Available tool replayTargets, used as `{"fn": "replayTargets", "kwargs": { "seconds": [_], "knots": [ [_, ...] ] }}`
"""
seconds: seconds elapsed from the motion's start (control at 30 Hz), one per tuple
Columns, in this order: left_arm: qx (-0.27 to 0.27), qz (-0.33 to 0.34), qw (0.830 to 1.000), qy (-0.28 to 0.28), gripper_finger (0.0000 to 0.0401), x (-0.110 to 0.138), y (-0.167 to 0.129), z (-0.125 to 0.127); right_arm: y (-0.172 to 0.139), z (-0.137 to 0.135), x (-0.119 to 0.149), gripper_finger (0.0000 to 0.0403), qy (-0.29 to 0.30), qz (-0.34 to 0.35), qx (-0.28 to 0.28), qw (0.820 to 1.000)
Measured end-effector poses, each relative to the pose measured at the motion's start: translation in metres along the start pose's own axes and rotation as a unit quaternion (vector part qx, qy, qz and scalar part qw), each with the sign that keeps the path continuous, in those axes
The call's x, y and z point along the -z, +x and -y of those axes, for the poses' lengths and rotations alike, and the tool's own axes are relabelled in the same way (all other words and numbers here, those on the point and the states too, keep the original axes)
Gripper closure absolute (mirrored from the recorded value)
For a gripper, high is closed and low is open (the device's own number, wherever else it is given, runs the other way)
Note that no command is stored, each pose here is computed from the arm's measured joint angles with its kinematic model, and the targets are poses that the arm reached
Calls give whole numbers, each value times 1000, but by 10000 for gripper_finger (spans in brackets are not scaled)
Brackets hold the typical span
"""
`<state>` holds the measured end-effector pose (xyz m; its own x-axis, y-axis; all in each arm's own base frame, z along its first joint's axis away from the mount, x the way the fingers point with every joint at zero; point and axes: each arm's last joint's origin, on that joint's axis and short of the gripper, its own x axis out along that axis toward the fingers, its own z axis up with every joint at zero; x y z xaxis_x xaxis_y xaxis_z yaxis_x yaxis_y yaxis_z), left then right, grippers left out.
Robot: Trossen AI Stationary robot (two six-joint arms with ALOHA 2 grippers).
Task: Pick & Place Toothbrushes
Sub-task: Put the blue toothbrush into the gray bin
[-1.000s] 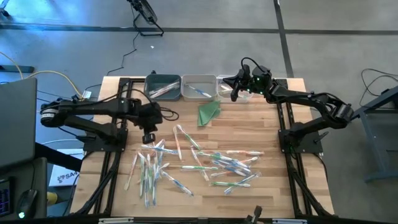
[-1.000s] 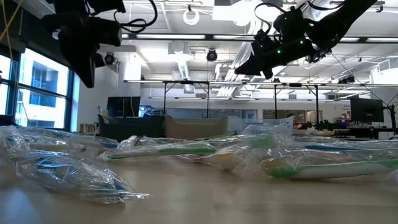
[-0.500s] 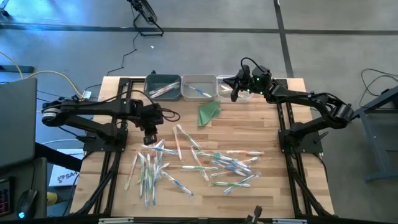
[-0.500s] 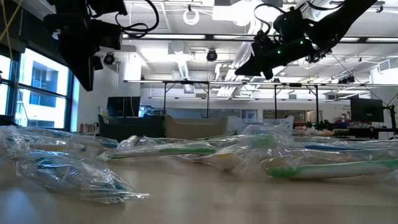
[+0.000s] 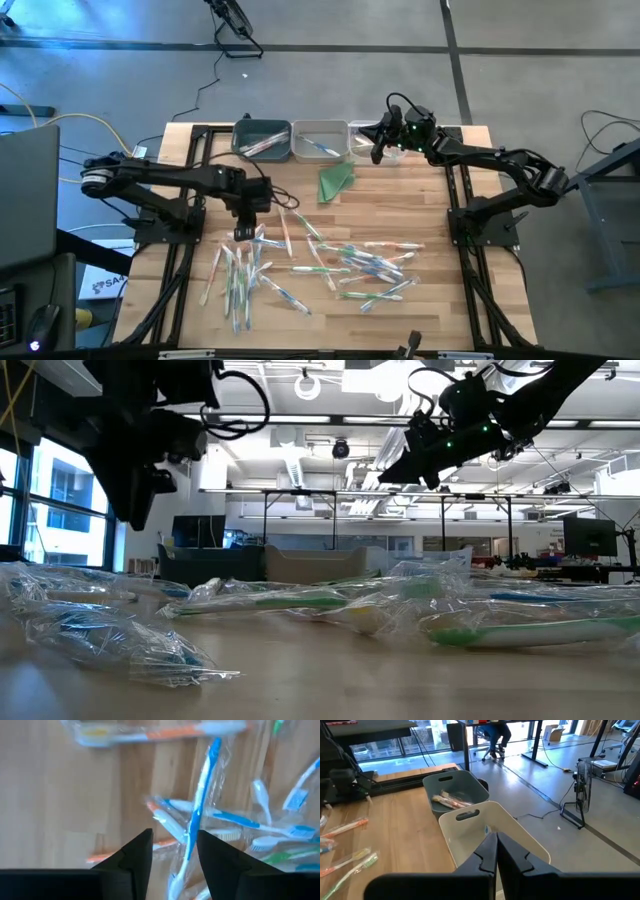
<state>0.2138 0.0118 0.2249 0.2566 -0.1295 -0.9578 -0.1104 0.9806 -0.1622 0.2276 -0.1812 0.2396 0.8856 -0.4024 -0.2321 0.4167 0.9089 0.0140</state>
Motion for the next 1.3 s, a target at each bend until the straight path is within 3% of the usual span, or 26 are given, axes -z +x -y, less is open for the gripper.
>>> {"fn": "replayTargets", "kwargs": {
  "seconds": [0.2,0.77,1.3],
  "knots": [
    [6,-37,999,30,258,-2,17,16,0,0,0,401,-3,0,2,1000],
    [-6,-82,996,-19,258,-9,45,22,-1,3,1,401,-1,-6,6,1000],
    [2,-64,998,-17,258,-16,53,22,-1,3,5,401,-10,-26,5,1000]
  ]
}}
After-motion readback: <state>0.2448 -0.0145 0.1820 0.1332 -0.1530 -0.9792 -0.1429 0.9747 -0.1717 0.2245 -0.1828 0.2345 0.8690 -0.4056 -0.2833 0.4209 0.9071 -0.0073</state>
